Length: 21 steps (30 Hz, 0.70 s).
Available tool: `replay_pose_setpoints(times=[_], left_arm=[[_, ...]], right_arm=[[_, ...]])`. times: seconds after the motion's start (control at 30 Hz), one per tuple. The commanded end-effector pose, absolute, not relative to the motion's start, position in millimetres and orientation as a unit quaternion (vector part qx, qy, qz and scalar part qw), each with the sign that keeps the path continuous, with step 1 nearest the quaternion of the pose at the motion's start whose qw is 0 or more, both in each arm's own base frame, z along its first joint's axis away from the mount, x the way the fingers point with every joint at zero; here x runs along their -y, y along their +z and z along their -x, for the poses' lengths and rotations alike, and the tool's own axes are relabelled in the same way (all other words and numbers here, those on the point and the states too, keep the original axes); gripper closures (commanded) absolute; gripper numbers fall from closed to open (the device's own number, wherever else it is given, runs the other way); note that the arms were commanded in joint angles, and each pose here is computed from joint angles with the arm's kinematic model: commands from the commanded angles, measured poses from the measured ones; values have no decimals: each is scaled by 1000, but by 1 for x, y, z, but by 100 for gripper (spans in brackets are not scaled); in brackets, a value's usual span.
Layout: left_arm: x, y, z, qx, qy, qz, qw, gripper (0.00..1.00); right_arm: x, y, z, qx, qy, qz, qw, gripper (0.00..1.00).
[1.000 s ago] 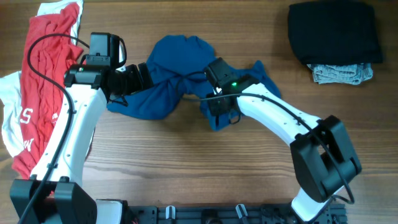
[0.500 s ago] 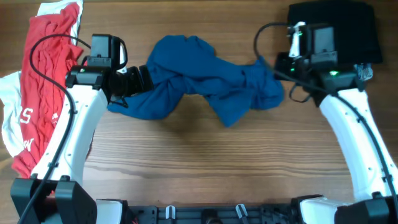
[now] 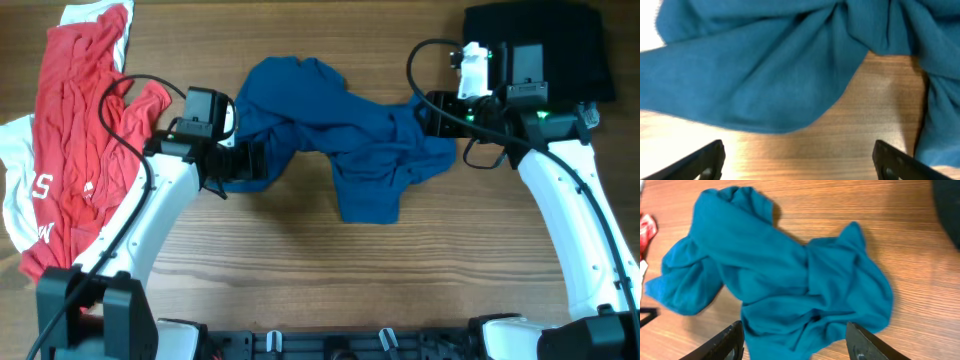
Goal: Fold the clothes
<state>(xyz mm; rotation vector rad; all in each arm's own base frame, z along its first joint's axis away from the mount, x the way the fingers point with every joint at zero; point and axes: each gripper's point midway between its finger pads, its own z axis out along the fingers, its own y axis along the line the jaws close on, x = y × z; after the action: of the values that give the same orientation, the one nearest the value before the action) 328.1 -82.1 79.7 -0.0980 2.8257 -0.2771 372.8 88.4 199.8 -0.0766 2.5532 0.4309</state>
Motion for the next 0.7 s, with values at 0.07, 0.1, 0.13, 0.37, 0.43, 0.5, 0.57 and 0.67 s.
replay_pose_setpoints(times=[0.07, 0.1, 0.13, 0.37, 0.43, 0.5, 0.57, 0.67], left_arm=[[97, 44, -330, -985, -113, 12, 131, 12], [100, 37, -330, -986, -110, 8, 126, 13], [102, 32, -330, -987, -106, 4, 122, 14], [105, -9, -325, -995, -28, -29, 96, 23], [99, -15, -325, -995, -1, -31, 96, 30], [89, -18, -327, -994, 30, -26, 99, 40], [78, -17, -331, -992, 59, 5, 111, 51], [70, -6, -345, -987, 73, 39, 136, 96]], right_arm=[[-97, 199, -373, -947, 178, 28, 266, 33], [-97, 199, -373, -947, 178, 27, 266, 33], [-97, 199, -373, -947, 178, 27, 266, 33], [-97, 199, -373, -947, 177, 28, 266, 32], [-97, 198, -373, -947, 177, 28, 265, 32], [-97, 197, -373, -948, 177, 27, 264, 32], [-97, 196, -373, -948, 177, 27, 262, 32], [-97, 189, -374, -951, 176, 25, 252, 32]])
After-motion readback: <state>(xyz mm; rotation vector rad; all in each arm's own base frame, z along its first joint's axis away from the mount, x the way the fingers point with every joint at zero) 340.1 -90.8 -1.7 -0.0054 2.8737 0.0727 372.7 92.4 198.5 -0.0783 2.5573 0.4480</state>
